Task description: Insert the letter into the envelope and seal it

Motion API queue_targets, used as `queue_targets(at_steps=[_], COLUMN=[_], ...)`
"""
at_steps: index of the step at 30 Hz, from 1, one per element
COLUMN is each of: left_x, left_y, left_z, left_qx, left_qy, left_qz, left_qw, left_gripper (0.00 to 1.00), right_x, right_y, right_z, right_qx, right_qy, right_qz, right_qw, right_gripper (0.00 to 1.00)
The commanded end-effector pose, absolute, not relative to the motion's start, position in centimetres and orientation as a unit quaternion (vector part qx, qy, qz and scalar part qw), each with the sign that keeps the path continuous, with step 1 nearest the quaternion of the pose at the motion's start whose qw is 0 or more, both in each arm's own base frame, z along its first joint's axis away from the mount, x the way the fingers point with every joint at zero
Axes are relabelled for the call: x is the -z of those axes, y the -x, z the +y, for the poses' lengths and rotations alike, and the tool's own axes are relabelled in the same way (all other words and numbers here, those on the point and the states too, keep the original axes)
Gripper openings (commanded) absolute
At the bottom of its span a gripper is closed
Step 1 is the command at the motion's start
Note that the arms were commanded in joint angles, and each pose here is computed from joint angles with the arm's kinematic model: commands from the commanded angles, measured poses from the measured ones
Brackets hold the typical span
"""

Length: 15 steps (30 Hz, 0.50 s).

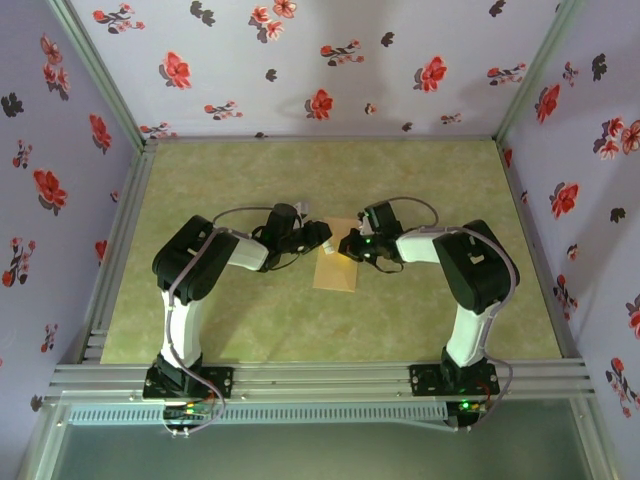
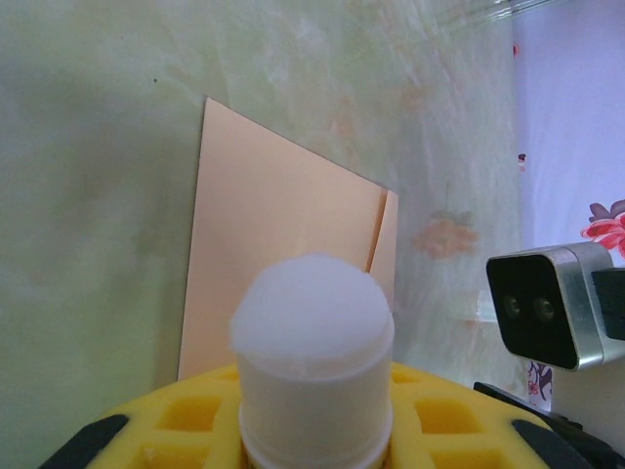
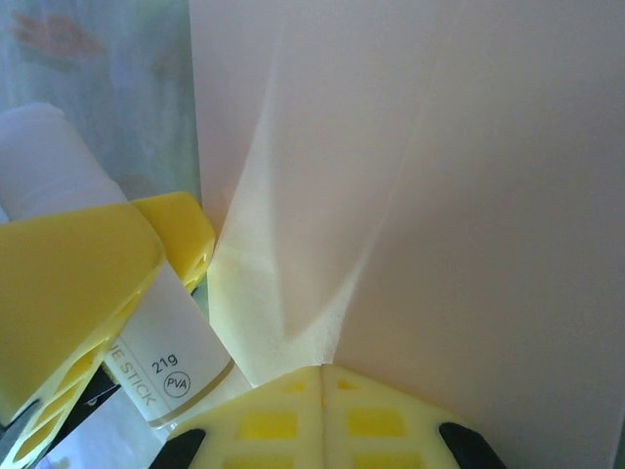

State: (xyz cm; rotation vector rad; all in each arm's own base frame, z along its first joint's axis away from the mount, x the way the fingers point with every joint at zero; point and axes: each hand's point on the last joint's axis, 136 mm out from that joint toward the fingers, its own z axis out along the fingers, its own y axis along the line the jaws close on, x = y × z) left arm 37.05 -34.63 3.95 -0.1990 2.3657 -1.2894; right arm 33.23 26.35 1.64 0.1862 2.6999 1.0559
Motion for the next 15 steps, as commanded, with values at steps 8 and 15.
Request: queue_targets(at_steps=[8, 15], left_x=[1.0, 0.9], left_y=[-33.8, -33.6], left_z=[-33.1, -32.8], left_qx=[0.403, 0.387], left_qy=[0.064, 0.049], left_qz=[0.898, 0.906], left_qw=[0.163, 0.165], left_gripper=[0.0, 0.0], right_x=[6.8, 7.5], right_y=[-26.5, -26.1], right_z=[19.9, 19.2], right_qx=[-0.15, -0.13], right_qy=[-0.074, -0.07], right_qz=[0.986, 0.989], right_qw=[0.01, 0.002], right_gripper=[0.0, 0.0])
